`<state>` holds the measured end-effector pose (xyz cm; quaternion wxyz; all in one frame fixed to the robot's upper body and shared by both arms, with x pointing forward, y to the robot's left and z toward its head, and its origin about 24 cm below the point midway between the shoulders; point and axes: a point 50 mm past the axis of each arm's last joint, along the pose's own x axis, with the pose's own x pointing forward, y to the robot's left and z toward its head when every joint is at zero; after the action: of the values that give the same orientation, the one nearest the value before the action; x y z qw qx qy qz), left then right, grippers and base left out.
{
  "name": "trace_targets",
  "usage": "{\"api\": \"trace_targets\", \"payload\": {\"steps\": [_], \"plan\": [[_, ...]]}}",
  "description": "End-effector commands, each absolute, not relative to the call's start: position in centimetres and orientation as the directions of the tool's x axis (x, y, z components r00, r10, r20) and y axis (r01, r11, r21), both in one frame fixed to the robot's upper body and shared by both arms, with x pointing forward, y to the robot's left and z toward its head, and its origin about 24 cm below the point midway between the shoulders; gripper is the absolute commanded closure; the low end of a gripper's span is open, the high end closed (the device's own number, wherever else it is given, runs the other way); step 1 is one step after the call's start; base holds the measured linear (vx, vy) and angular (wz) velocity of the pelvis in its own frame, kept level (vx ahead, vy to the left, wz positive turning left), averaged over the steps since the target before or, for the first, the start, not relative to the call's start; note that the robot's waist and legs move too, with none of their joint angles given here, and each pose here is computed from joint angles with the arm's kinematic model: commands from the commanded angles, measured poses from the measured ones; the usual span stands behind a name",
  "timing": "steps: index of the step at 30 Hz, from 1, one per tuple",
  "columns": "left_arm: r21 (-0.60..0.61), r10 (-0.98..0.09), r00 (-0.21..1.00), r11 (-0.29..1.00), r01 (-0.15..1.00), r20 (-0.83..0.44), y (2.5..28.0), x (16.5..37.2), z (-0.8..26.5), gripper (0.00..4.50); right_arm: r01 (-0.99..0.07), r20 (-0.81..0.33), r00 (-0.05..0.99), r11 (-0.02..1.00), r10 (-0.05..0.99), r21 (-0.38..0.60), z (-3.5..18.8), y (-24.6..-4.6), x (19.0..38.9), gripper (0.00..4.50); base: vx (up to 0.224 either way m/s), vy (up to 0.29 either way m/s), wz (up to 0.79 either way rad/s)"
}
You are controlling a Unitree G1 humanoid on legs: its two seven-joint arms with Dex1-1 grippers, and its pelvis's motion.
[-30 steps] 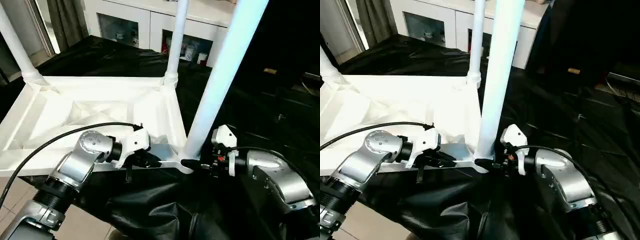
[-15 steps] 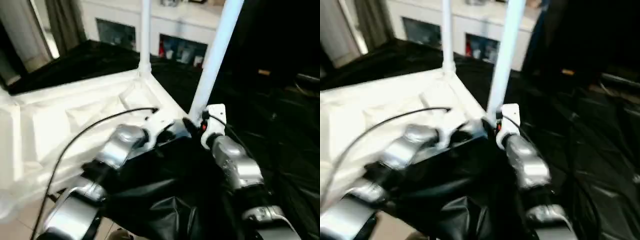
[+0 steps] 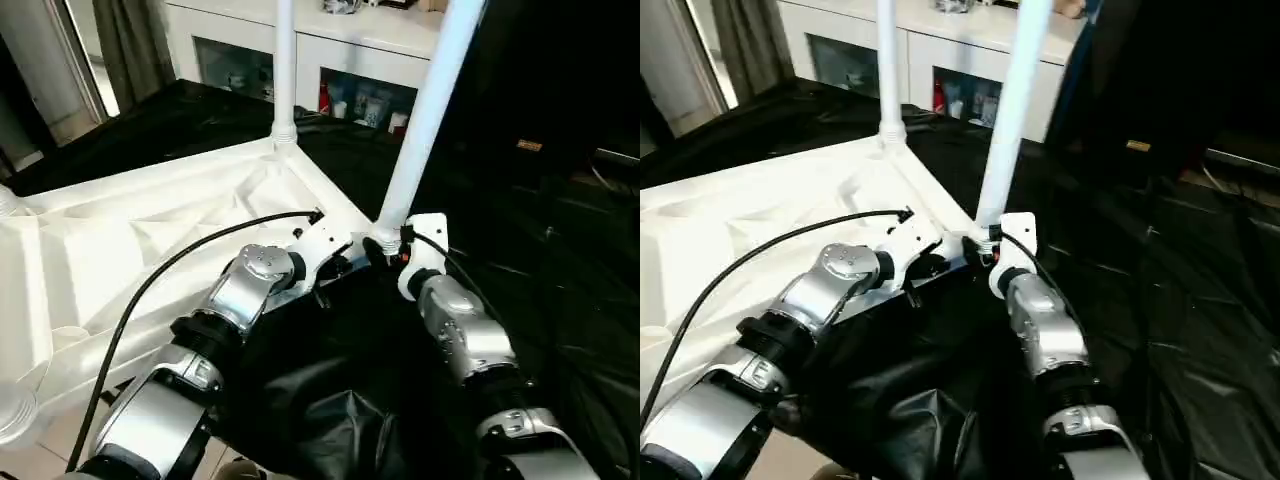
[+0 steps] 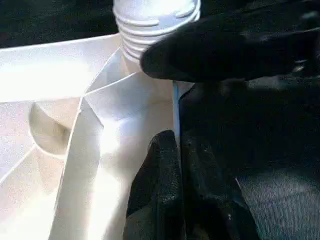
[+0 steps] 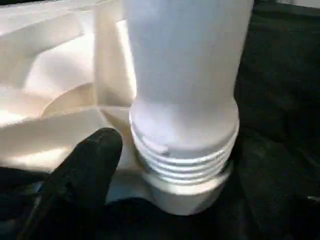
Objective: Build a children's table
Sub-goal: Rotate leg to tighten
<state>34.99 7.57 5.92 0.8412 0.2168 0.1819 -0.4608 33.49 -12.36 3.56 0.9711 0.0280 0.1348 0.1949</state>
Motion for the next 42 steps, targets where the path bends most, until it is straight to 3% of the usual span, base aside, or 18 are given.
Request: {"api": "trace_targets", "payload": {"steps": [1, 2, 10, 12, 13, 16, 20, 25, 26, 32, 38, 41, 42], "plan": [[0.226, -0.724, 0.498, 0.446, 0.866, -0.477, 7.4, 35.0, 6.7, 4.5, -0.435, -0.235, 0.862, 0.894, 0.448, 0.106, 4.0, -11.8, 33.3, 0.74, 0.0, 0.0, 0.0], [0.214, -0.754, 0.447, 0.394, 0.894, -0.482, 8.0, 34.6, 6.7, 4.5, -0.524, -0.226, 0.82, 0.849, 0.526, 0.074, 4.6, -12.5, 32.8, 0.74, 0.0, 0.0, 0.0], [0.16, -0.848, 0.215, 0.156, 0.975, -0.485, 10.0, 32.1, 6.6, 4.5, -0.759, -0.281, 0.627, 0.651, 0.727, -0.01, 5.7, -15.5, 30.0, 0.74, 0.0, 0.0, 0.0], [0.158, -0.852, 0.198, 0.137, 0.978, -0.485, 10.1, 31.9, 6.6, 4.5, -0.776, -0.288, 0.606, 0.63, 0.742, -0.011, 5.7, -15.7, 29.7, 0.74, 0.0, 0.0, 0.0], [0.149, -0.864, 0.161, 0.102, 0.984, -0.478, 10.4, 31.4, 6.8, 4.5, -0.825, -0.306, 0.54, 0.565, 0.784, -0.009, 6.0, -16.0, 28.8, 0.74, 0.0, 0.0, 0.0], [0.136, -0.871, 0.123, 0.065, 0.988, -0.475, 10.7, 30.9, 7.1, 4.5, -0.87, -0.325, 0.466, 0.493, 0.823, 0.001, 6.2, -16.2, 27.9, 0.74, 0.0, 0.0, 0.0], [0.127, -0.875, 0.088, 0.03, 0.991, -0.476, 11.1, 30.3, 7.3, 4.5, -0.897, -0.337, 0.412, 0.441, 0.847, 0.013, 6.3, -16.2, 27.3, 0.74, 0.0, 0.0, 0.0], [0.122, -0.874, 0.064, 0.006, 0.993, -0.482, 11.3, 29.9, 7.4, 4.5, -0.902, -0.325, 0.399, 0.43, 0.857, 0.029, 6.4, -15.8, 27.2, 0.74, 0.0, 0.0, 0.0], [0.12, -0.873, 0.063, 0.005, 0.993, -0.483, 11.3, 29.8, 7.4, 4.5, -0.904, -0.324, 0.394, 0.427, 0.86, 0.036, 6.3, -15.7, 27.1, 1.0, 0.0, 0.0, 0.0], [0.115, -0.869, 0.06, 0.004, 0.993, -0.49, 11.4, 29.8, 7.5, 4.5, -0.912, -0.323, 0.37, 0.407, 0.871, 0.053, 6.2, -15.5, 26.9, 1.5, 0.0, 0.0, 0.0], [0.111, -0.866, 0.063, 0.009, 0.994, -0.496, 11.6, 29.8, 7.4, 4.5, -0.911, -0.328, 0.365, 0.407, 0.871, 0.064, 6.0, -15.4, 26.7, 1.72, 0.0, 0.0, 0.0], [0.112, -0.864, 0.072, 0.018, 0.994, -0.499, 11.6, 29.8, 7.4, 4.5, -0.905, -0.322, 0.377, 0.42, 0.868, 0.073, 5.9, -15.4, 26.8, 1.74, 0.0, 0.0, 0.0], [0.124, -0.852, 0.124, 0.07, 0.99, -0.509, 11.7, 30.3, 7.2, 4.5, -0.867, -0.314, 0.449, 0.493, 0.836, 0.072, 5.7, -15.4, 27.4, 1.75, 0.0, 0.0, 0.0]]}}
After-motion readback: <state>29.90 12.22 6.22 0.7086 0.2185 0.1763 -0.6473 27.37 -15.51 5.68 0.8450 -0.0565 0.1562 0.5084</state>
